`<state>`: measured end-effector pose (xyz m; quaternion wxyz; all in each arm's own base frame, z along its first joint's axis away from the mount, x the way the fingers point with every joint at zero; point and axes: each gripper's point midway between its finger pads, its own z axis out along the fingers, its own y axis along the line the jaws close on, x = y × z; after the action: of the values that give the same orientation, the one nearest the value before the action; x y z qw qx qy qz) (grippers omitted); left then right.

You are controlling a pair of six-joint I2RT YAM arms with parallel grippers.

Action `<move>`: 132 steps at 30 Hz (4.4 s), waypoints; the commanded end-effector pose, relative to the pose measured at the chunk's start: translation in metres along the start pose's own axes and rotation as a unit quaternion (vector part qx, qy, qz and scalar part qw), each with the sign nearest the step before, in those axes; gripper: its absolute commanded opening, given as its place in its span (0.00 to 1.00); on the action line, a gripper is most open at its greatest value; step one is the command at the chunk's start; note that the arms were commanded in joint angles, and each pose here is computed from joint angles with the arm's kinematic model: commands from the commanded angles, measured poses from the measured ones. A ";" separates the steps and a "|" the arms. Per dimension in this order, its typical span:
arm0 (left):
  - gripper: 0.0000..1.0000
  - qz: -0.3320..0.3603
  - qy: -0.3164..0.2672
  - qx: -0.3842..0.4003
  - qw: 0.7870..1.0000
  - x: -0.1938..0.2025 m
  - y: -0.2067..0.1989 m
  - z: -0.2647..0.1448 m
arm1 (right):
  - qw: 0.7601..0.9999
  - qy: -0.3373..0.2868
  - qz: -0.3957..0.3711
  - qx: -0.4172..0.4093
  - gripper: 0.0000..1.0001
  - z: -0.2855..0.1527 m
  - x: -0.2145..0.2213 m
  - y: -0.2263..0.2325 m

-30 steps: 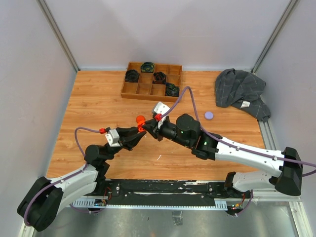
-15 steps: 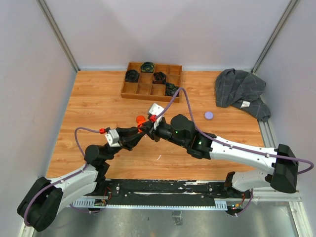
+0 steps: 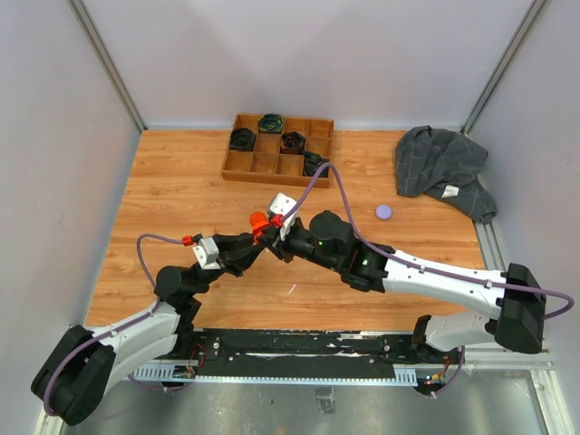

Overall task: Insert the wireless bluetooth earbuds into the charging case
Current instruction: Place the earbud in the charging case, then close the charging case, then place the charging case at the center of the board.

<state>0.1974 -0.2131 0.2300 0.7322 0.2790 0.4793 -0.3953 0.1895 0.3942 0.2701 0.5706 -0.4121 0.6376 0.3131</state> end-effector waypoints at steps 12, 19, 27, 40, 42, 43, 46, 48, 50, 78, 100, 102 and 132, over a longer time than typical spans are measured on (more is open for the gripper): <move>0.02 -0.025 0.041 -0.001 0.999 0.032 -0.006 -0.017 | 0.994 0.042 -0.088 -0.040 0.53 -0.014 -0.007 0.003; 0.02 -0.034 0.052 0.031 0.998 0.036 -0.015 -0.013 | 0.983 0.075 -0.134 -0.103 0.71 -0.039 0.002 -0.012; 0.02 -0.042 0.061 0.073 0.995 0.040 -0.028 -0.011 | 0.970 0.075 -0.147 -0.180 0.86 -0.048 0.012 -0.016; 0.02 -0.050 0.061 0.103 0.991 0.038 -0.037 -0.010 | 0.953 0.100 -0.151 -0.242 0.88 -0.023 0.042 -0.011; 0.02 -0.050 0.062 0.102 0.992 0.039 -0.037 -0.010 | 0.952 0.104 -0.146 -0.248 0.88 -0.020 0.045 -0.010; 0.02 -0.050 0.062 0.100 0.992 0.039 -0.036 -0.010 | 0.950 0.106 -0.144 -0.255 0.88 -0.019 0.046 -0.008; 0.02 -0.053 0.065 0.089 0.992 0.040 -0.033 -0.009 | 0.945 0.114 -0.139 -0.272 0.86 -0.021 0.050 -0.003; 0.02 -0.055 0.068 0.080 0.993 0.042 -0.030 -0.009 | 0.943 0.121 -0.137 -0.277 0.86 -0.024 0.053 -0.002; 0.02 -0.057 0.073 0.069 0.993 0.044 -0.026 -0.008 | 0.942 0.127 -0.136 -0.278 0.85 -0.027 0.055 -0.002; 0.03 -0.067 0.086 0.103 0.989 0.052 -0.035 -0.007 | 0.953 0.130 -0.149 -0.228 0.86 -0.037 0.061 -0.017; 0.02 -0.088 0.104 0.050 0.989 0.062 -0.019 -0.003 | 0.922 0.158 -0.111 -0.335 0.79 -0.045 0.081 0.015; 0.02 -0.089 0.107 0.046 0.989 0.063 -0.017 -0.003 | 0.922 0.159 -0.111 -0.335 0.78 -0.047 0.081 0.015; 0.07 -0.385 0.253 -0.328 0.825 0.142 0.047 -0.058 | 0.971 0.173 -0.052 0.154 0.87 -0.080 0.124 -0.126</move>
<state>0.2435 -0.2038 0.1095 0.4902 0.0048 0.7704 -0.4075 0.2321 0.2673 0.1512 0.4515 -0.4993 0.7246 0.1472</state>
